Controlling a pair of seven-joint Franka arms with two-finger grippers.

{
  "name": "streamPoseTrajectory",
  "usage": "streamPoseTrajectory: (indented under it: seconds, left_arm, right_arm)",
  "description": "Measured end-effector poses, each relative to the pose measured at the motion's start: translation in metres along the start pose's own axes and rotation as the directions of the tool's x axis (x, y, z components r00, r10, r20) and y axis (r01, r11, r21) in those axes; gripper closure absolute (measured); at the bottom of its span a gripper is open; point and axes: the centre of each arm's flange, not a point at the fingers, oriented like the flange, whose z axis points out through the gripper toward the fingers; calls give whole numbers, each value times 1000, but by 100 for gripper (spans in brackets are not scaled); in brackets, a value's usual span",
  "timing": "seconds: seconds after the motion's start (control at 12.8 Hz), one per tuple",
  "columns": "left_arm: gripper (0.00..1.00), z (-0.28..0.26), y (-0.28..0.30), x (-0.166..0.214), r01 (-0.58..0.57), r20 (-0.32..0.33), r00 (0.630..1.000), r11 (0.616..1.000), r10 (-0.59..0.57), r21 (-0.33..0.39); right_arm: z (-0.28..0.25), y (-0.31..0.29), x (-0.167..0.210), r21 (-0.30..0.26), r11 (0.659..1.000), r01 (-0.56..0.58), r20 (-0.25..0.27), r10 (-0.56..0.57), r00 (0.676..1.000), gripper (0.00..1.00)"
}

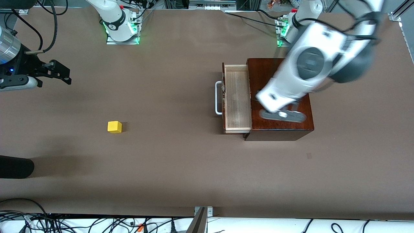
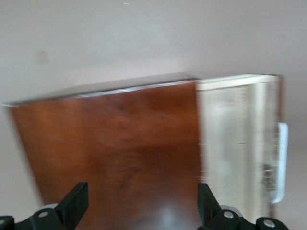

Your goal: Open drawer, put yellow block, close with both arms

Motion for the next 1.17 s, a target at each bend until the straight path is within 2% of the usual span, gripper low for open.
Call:
streamPoseTrajectory:
  seconds: [0.23,0.39,0.47,0.63,0.86,1.17]
  left_arm:
    - [0,-16,-85,-1,-36,29,999,999,37,-16]
    - [0,-35,-121,-12,-44,21,999,999,44,-15]
    - [0,-46,-136,-18,-44,9,999,999,44,-14]
    - [0,-67,-154,-31,-22,-21,1000,1000,22,-2]
    - [0,-91,-178,-57,45,-60,997,999,-44,26]
    - [0,-92,-213,-97,125,-134,983,991,-129,-40]
  right_arm:
    - [15,0,11,1,1000,1,3,-1,1000,0]
    - [27,0,15,2,1000,1,20,-1,1000,0]
    - [41,0,20,2,1000,1,45,-1,999,0]
    - [99,0,37,-30,999,20,138,-16,990,0]
    - [159,-2,56,-36,999,34,191,-27,981,0]
    - [192,-8,51,-34,998,45,134,-41,990,0]
